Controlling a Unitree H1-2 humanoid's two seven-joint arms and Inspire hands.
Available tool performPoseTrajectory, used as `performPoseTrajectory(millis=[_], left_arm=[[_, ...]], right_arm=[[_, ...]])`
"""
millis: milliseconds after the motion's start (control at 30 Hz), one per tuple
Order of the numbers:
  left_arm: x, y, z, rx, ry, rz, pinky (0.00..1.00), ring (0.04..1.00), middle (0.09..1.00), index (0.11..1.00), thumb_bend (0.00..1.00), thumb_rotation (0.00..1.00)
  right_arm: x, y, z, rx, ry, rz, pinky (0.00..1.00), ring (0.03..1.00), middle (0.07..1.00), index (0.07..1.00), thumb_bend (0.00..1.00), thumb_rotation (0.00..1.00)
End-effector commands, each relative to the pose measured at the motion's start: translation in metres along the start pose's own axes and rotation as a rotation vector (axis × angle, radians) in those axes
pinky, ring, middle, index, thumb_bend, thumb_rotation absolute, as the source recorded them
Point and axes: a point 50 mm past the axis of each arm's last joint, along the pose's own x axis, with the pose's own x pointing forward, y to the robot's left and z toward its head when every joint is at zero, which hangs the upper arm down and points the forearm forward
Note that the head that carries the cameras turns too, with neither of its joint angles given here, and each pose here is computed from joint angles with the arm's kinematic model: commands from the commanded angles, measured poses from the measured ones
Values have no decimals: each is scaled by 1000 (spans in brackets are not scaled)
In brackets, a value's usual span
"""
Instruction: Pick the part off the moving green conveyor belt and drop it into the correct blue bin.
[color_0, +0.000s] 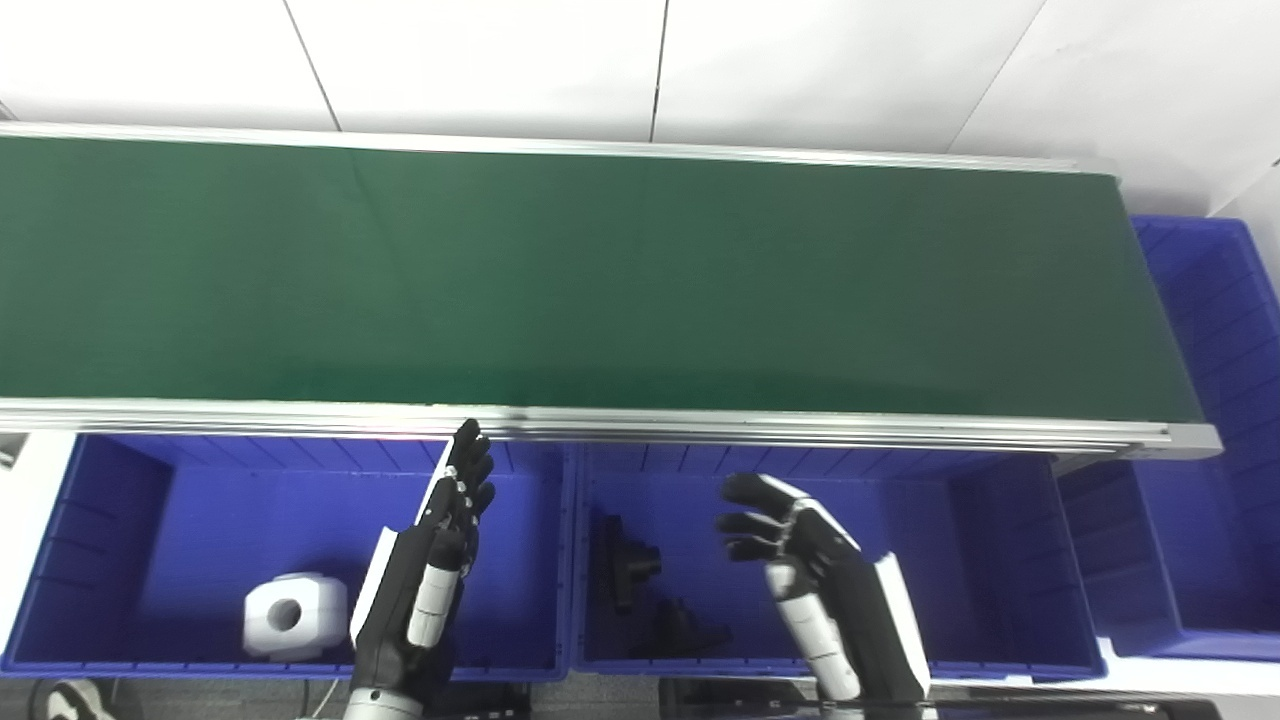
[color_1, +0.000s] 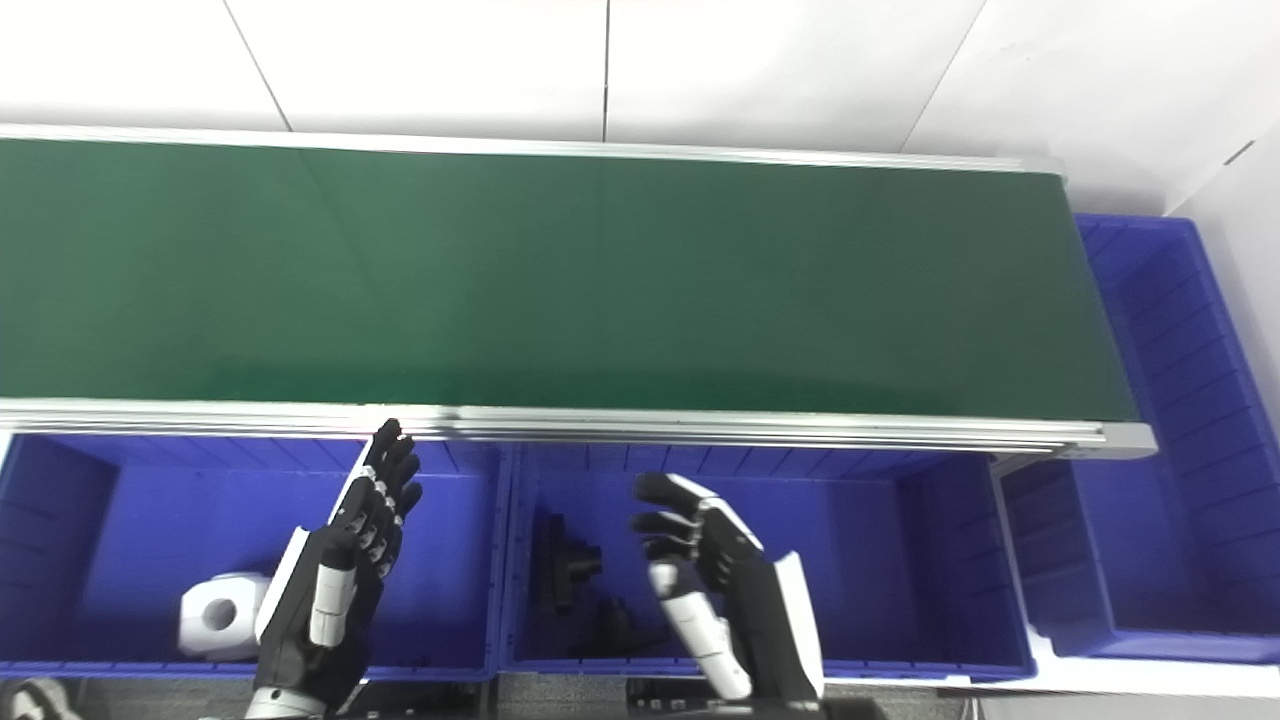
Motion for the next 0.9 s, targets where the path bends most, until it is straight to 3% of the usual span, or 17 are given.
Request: performPoseTrajectory(millis=[0, 467, 600, 867], left_arm=[[-4, -1, 12, 5, -95, -15, 1000, 1000, 1000, 1000, 962, 917], [1, 9, 7, 2, -107, -13, 1000, 1000, 1000, 1000, 912, 972], [3, 8, 4, 9, -113, -11, 1000, 1000, 1000, 1000, 933, 971], [6, 4, 0, 25, -137, 30, 1000, 1000, 1000, 1000, 936, 996]], right_arm=[[16, 25, 14, 80, -156, -55, 663, 734, 811, 801, 647, 917], [30, 36, -4, 43, -80, -21, 679, 774, 842, 809, 691, 892], [33, 34, -9, 91, -19, -11, 738, 819, 889, 872, 713, 924], [42, 26, -17, 93, -57, -1, 928, 955, 996, 996, 743, 979]])
